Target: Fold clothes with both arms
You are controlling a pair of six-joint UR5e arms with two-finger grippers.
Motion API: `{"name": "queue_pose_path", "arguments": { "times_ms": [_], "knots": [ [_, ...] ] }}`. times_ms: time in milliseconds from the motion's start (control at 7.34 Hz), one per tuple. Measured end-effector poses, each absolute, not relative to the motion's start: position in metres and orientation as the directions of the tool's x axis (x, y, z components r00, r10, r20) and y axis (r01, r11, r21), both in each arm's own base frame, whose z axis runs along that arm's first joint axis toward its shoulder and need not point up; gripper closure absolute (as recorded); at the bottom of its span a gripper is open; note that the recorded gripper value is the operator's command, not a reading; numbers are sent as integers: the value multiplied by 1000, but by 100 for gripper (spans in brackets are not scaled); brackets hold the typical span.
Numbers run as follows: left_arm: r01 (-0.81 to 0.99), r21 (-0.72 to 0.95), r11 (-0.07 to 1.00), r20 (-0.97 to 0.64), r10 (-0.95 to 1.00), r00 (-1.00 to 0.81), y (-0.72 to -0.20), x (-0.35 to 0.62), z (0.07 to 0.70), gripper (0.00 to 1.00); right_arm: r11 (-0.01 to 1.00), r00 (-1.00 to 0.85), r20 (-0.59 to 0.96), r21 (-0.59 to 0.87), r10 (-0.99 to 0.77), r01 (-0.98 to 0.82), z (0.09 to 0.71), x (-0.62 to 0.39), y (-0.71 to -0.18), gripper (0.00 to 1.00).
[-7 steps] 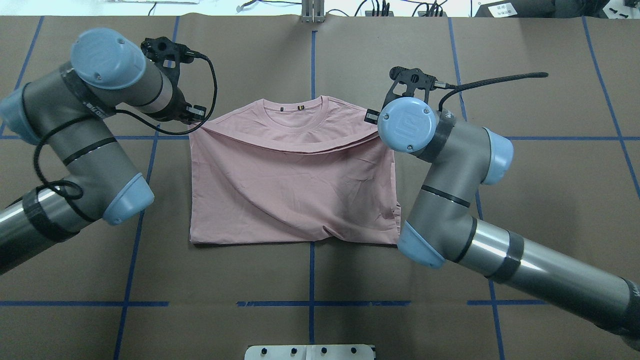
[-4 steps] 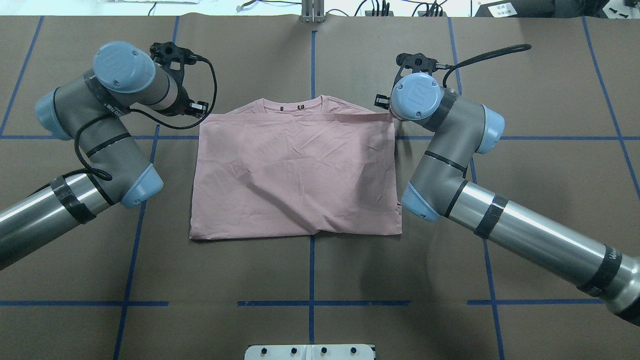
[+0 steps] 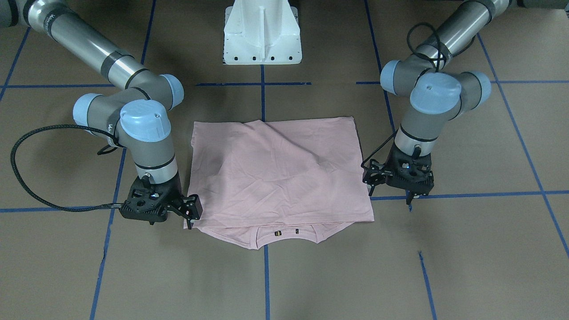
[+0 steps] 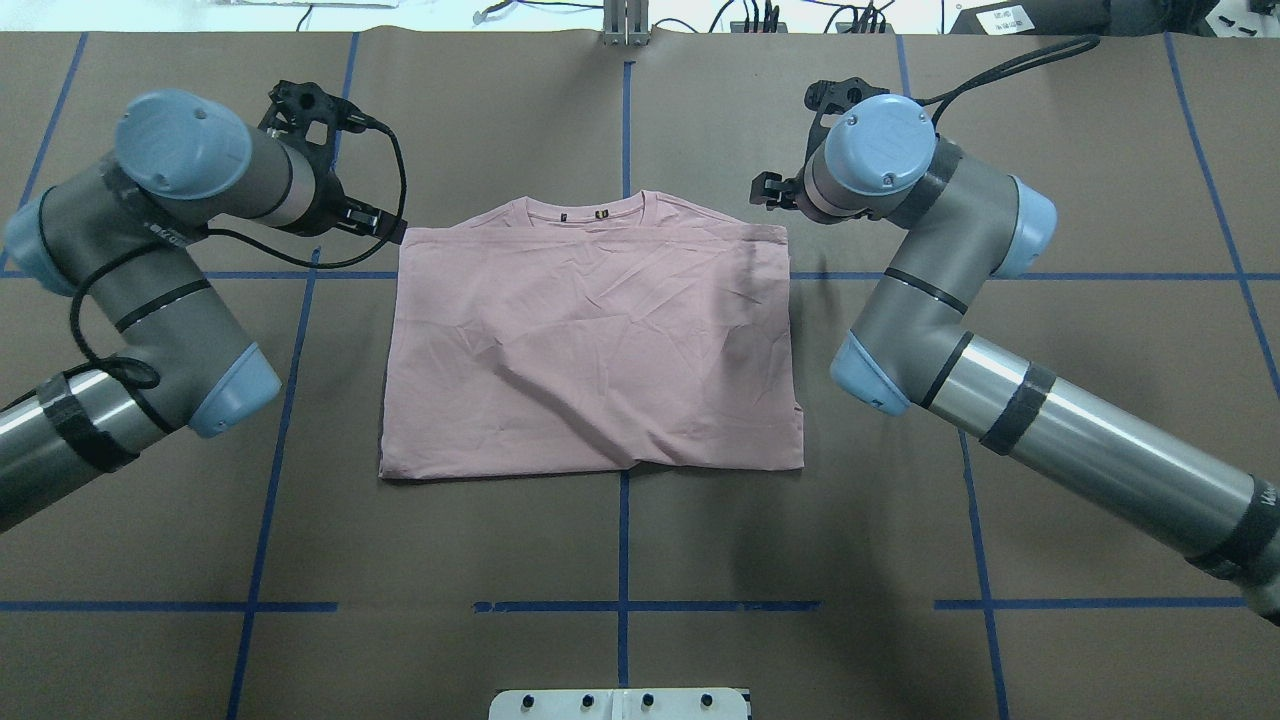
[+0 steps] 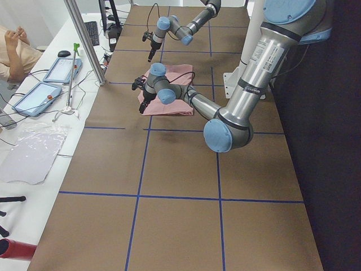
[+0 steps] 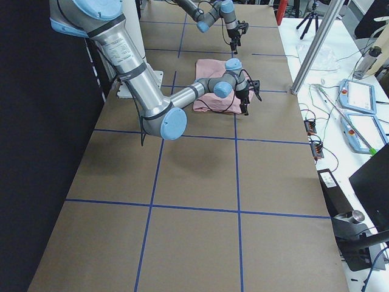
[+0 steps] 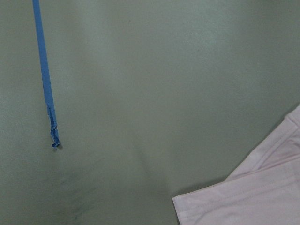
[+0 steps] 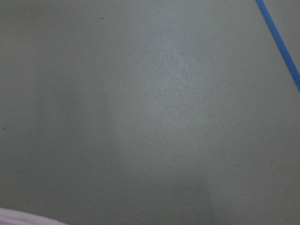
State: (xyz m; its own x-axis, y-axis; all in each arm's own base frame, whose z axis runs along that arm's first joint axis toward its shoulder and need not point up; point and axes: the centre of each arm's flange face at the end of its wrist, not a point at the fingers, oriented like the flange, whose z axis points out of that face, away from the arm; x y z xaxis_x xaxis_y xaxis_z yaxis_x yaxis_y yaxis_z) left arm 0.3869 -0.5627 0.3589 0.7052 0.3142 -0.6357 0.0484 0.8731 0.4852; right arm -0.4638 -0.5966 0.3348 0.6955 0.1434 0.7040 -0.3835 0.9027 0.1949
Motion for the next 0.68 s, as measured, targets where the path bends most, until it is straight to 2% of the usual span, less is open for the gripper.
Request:
{"name": "queue_pose_path", "arguments": {
  "times_ms": [272,681],
  "knots": [
    [61,451,890,-689,304,658,-510,370,359,0,911,686,720,210,101,-354,321,-434,-569,0],
    [87,322,943,-777,211,594,-405,400,354,42,920,692,717,210,85,-330,293,-426,-533,0]
  ]
}}
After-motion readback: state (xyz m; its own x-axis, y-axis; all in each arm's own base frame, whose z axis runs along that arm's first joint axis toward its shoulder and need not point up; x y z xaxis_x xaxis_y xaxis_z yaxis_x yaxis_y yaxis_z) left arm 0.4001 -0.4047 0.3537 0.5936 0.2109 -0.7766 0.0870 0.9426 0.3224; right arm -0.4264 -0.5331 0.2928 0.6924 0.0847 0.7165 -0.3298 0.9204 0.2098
